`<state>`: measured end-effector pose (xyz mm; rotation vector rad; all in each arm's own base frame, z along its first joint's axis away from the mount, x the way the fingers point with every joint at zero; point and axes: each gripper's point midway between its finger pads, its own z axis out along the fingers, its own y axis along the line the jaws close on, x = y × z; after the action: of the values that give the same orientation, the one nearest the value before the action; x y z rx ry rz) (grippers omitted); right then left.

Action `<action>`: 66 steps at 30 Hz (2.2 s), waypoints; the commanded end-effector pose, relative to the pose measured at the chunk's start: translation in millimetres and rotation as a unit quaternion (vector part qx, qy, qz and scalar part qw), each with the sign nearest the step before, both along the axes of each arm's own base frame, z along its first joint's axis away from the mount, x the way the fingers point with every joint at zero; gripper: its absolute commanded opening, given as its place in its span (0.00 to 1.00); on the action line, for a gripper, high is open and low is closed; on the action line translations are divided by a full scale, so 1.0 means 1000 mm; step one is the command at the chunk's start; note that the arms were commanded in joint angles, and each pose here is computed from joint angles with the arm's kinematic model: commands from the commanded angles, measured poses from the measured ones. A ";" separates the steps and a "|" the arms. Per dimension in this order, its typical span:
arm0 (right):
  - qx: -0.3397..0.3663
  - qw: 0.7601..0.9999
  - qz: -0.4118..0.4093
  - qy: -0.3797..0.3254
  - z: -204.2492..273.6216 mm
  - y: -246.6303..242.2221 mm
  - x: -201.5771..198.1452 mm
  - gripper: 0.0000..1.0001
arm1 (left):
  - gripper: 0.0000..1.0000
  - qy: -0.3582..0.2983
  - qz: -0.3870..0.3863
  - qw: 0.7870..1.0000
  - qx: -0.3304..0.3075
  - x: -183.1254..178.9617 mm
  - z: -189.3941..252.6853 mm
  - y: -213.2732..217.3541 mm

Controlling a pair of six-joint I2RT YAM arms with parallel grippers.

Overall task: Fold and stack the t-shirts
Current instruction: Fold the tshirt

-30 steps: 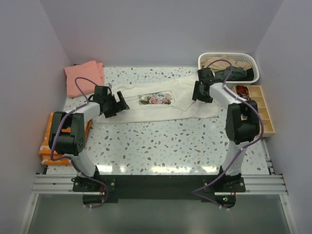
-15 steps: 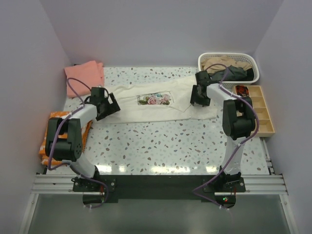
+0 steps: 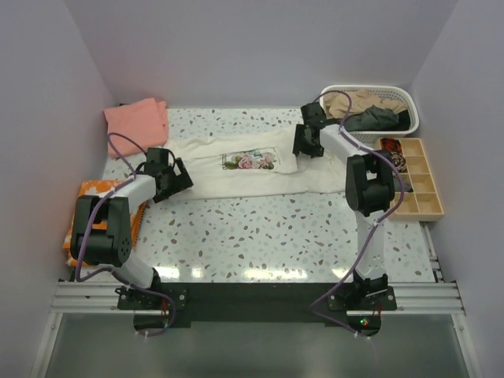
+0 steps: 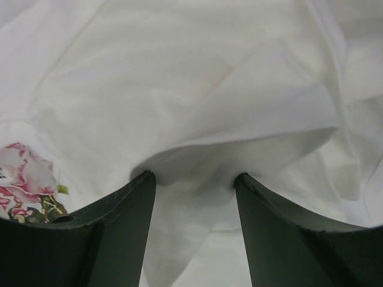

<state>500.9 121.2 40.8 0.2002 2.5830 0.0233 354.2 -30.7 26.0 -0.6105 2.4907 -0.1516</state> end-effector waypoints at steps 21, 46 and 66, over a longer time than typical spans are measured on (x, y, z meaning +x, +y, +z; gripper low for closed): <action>0.117 0.978 0.091 -0.145 0.095 0.069 0.077 0.65 | 1.00 -0.046 -0.018 0.999 -0.003 0.004 0.023 -0.002; 0.011 0.998 0.013 -0.060 0.012 0.013 0.025 0.64 | 1.00 -0.262 -0.099 0.952 -0.126 0.151 0.062 -0.059; 0.012 0.987 0.144 0.068 -0.038 0.065 0.021 0.64 | 1.00 0.038 -0.141 0.975 -0.167 -0.076 -0.053 -0.156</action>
<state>540.2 158.3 27.7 -0.0090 2.6146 0.0608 391.5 -175.7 33.5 -0.2920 2.2856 -0.6108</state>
